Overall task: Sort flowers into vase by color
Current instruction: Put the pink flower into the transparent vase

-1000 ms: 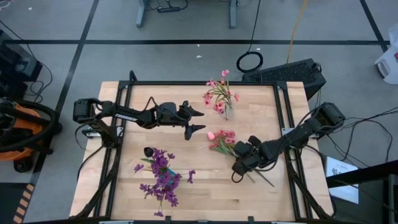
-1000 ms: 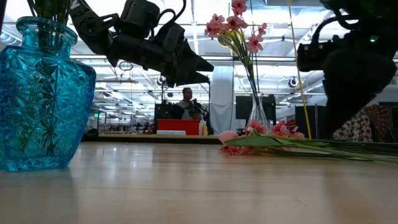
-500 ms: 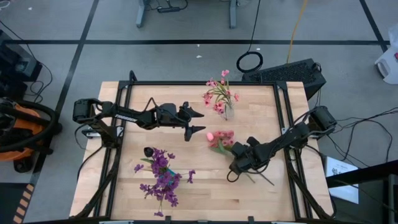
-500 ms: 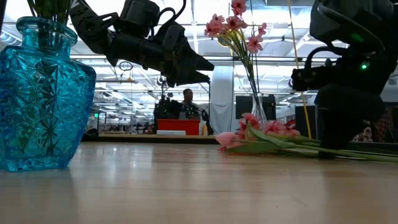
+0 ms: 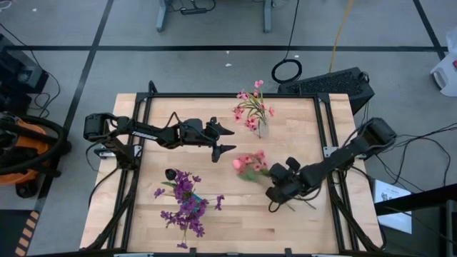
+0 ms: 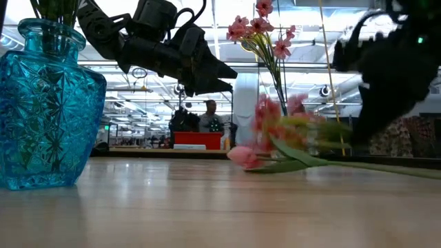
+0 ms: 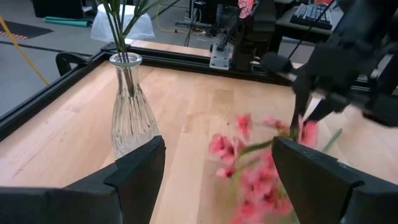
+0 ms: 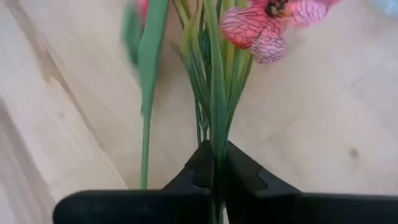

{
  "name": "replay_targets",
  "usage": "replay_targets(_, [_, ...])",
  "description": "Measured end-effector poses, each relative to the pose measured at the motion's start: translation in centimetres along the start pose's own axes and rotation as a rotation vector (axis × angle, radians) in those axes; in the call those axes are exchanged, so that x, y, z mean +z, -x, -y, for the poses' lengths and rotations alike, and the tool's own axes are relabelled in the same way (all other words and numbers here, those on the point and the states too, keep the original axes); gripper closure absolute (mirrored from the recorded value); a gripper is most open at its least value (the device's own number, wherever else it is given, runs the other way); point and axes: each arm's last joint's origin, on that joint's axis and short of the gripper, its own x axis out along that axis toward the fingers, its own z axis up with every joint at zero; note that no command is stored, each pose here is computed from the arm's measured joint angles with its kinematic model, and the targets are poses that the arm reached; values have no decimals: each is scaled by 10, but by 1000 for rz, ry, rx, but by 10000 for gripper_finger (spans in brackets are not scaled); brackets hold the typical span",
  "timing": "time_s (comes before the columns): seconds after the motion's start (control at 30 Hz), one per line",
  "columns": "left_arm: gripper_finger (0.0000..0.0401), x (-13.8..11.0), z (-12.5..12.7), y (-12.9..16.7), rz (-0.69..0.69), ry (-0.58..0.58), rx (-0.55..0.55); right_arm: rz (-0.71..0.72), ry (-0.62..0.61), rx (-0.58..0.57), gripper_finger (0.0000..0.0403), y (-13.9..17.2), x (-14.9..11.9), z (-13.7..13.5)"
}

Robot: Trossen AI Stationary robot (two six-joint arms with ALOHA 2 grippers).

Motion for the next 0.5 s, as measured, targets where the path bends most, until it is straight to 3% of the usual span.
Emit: replay_targets(0.5, [105,0,0,0,-3,7,0,441,51,193,398,79,14,2])
